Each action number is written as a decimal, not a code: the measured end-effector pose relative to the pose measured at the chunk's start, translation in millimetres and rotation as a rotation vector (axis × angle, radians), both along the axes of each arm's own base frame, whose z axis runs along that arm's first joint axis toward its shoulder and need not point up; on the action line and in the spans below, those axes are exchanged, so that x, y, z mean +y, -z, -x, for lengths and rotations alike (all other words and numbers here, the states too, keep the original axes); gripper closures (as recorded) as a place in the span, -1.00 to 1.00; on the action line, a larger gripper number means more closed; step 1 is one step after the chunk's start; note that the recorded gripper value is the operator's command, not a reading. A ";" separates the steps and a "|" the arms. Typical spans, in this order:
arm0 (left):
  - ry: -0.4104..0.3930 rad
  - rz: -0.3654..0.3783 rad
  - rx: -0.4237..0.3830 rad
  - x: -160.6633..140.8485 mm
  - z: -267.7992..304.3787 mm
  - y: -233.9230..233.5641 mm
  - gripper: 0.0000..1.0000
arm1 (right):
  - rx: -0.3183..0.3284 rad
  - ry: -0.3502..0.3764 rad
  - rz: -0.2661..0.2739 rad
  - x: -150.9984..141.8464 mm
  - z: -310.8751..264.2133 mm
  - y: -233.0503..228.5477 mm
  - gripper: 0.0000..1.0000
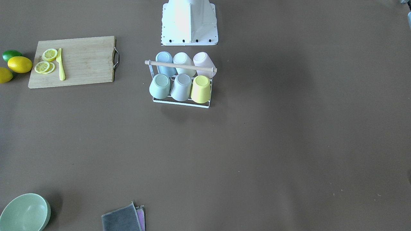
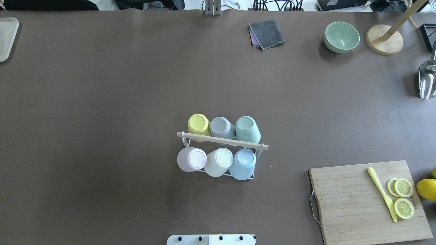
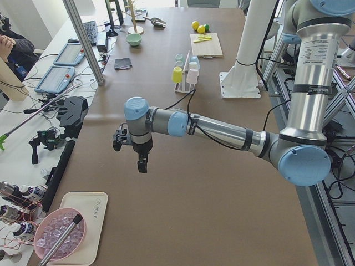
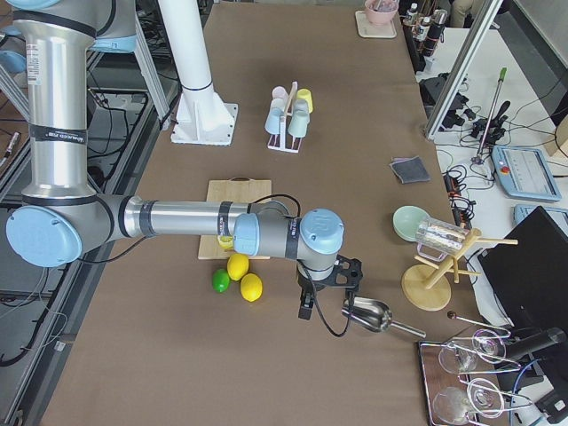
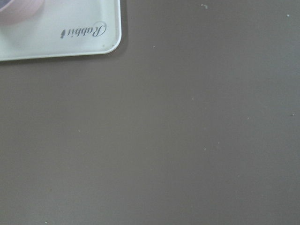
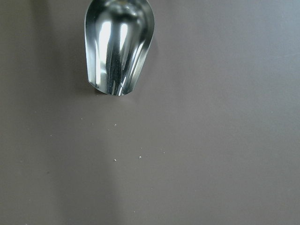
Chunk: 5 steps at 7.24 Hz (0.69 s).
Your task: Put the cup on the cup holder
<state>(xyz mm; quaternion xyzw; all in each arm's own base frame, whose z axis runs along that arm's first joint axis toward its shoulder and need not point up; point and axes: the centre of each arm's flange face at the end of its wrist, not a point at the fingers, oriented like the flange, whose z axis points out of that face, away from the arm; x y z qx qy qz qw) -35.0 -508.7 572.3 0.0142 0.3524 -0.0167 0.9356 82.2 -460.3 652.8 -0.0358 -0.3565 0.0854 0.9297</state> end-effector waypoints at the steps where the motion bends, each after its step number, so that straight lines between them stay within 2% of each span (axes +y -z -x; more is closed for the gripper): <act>1: -0.025 -0.013 0.037 14.1 14.4 -11.9 -0.97 | -0.001 -0.001 0.016 2.1 -0.5 -1.8 -1.00; 3: -0.063 -0.040 0.091 30.2 21.5 -16.6 -0.97 | 0.003 -0.003 0.049 3.9 -0.9 -2.7 -1.00; 5: -0.153 -0.111 0.096 49.5 23.0 -27.1 -0.97 | 0.020 -0.005 0.051 2.6 -1.8 0.1 -1.00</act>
